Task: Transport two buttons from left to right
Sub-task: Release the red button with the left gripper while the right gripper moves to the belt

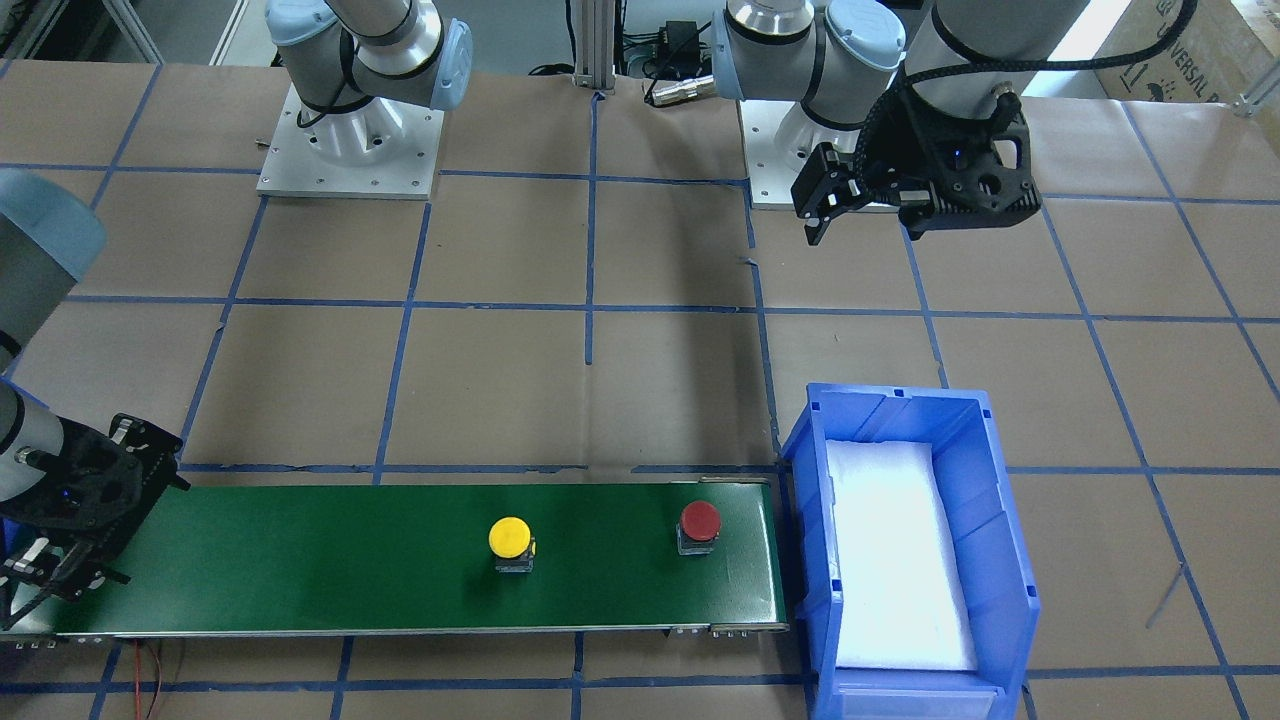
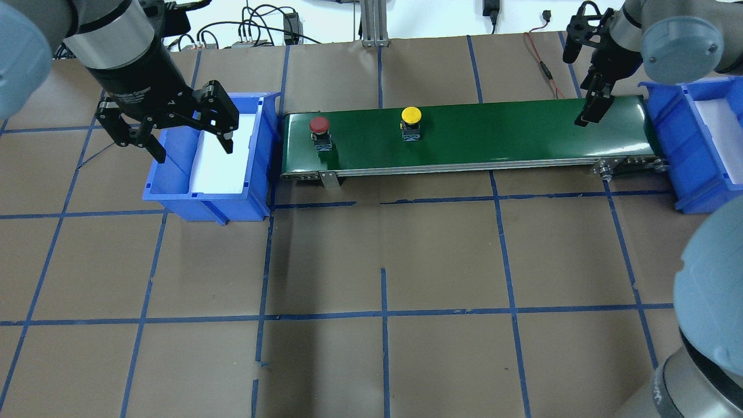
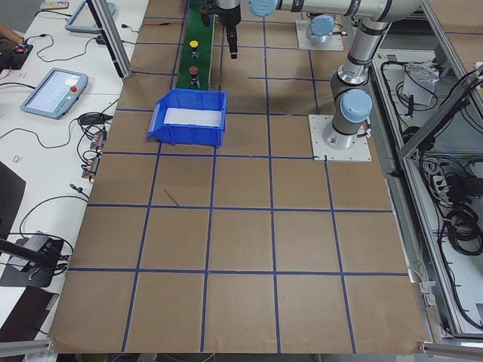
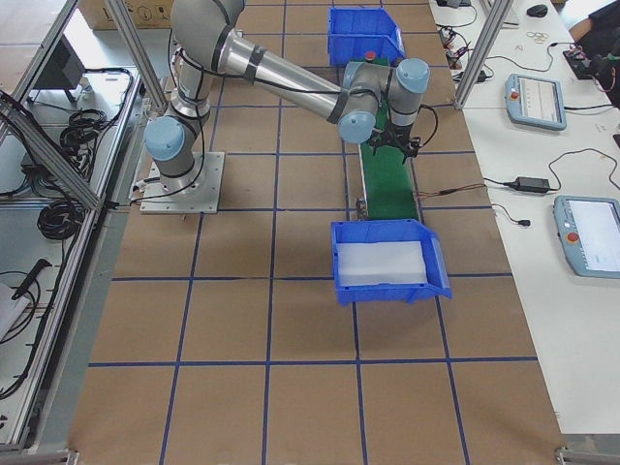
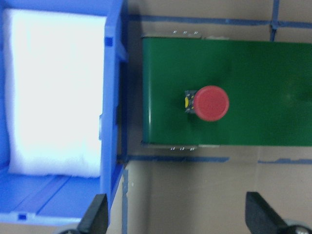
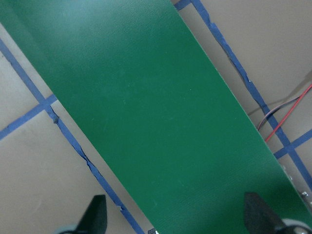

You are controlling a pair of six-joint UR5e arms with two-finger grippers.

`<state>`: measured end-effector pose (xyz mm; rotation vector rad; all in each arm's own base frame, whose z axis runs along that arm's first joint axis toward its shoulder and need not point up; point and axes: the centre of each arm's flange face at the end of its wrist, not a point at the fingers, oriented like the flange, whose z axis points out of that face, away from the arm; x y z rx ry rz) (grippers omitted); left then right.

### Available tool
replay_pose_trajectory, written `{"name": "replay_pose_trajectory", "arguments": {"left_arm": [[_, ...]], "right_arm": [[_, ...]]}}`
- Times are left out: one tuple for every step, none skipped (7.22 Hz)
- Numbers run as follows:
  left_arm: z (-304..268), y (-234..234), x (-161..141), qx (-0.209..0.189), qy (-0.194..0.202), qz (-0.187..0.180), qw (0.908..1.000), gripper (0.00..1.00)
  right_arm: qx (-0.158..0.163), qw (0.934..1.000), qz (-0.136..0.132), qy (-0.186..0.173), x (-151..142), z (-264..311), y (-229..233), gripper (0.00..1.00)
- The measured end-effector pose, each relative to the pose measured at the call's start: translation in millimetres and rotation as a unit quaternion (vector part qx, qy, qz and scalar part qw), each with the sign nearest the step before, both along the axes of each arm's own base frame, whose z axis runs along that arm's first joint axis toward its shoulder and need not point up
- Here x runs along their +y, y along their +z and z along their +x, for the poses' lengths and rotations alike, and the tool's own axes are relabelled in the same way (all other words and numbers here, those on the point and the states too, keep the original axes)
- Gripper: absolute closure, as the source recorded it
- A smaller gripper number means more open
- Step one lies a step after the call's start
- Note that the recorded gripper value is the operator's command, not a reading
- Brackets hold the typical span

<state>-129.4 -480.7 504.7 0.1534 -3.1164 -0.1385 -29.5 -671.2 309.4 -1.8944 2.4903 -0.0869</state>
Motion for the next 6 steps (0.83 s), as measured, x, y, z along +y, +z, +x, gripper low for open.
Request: {"name": "replay_pose_trajectory", "arguments": {"left_arm": [[10,5,0,0.001,0.0,-0.015,0.9999,0.0],[22,6,-10,0.002,0.007,-0.037,0.9993,0.0],[29,5,-16,0.0,0.01,-0.046,0.9989,0.0],[35,3,-17,-0.005,0.006,-0.04,0.9992,0.0],[37,-1,-17,-0.006,-0.004,-0.031,0.9995,0.0],[35,-5,-19,-0.004,-0.01,-0.025,0.9996,0.0]], "right_arm": [[-0.002,0.9992,-0.005,0.039,-3,0,-7,0.03],[-0.003,0.9983,-0.007,0.059,-4,0,-12,0.03],[-0.002,0.9977,-0.008,0.067,-4,-1,-14,0.03],[0.001,0.9975,-0.012,0.07,-4,-1,-14,0.03],[0.002,0.9973,-0.015,0.072,-4,-2,-14,0.01],[0.002,0.9973,-0.015,0.072,-4,-1,-15,0.0]]}}
